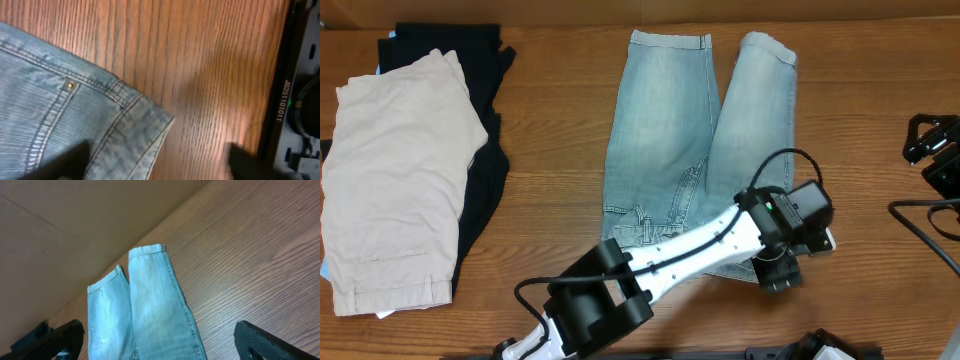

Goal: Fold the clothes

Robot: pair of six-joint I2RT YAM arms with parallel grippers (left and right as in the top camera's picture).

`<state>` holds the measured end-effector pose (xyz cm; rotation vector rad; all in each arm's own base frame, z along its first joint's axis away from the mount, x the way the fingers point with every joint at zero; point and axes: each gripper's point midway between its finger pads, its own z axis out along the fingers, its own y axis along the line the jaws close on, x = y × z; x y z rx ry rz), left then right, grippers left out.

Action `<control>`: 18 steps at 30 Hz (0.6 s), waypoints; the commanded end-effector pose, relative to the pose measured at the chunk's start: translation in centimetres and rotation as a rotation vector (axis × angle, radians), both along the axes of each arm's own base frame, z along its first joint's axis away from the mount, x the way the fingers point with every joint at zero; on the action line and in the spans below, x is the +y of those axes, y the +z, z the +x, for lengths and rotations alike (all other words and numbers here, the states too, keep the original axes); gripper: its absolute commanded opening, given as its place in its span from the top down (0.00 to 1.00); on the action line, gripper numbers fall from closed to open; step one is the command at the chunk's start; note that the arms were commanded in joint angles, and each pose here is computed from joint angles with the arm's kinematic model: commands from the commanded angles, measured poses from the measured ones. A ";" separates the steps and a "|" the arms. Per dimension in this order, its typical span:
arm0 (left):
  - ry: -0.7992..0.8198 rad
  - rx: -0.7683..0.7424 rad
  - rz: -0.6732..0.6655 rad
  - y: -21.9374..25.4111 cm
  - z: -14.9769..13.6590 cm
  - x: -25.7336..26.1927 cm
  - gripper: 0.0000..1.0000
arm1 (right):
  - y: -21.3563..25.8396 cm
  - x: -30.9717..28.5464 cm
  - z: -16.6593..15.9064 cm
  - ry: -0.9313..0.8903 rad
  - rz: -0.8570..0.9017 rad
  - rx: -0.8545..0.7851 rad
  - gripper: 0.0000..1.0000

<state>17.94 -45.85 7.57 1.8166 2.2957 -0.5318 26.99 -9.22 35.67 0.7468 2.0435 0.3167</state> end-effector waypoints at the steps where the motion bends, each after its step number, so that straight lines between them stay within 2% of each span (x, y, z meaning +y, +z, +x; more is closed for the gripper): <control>1: 0.042 -0.097 -0.020 1.7 3.3 0.0 0.00 | 1.3 0.1 -0.2 -0.001 -0.016 -0.032 0.00; 8: 0.211 -0.081 -0.037 4.4 8.0 1.9 0.00 | 1.3 0.0 -0.1 0.000 -0.022 -0.034 0.00; 14: 0.499 -0.043 -0.047 8.0 15.6 7.4 0.00 | 0.1 0.0 0.6 0.017 0.012 0.006 0.00; 18: 0.636 -0.032 -0.033 8.2 19.7 12.0 0.00 | -2.3 0.6 2.2 0.067 0.055 0.089 0.00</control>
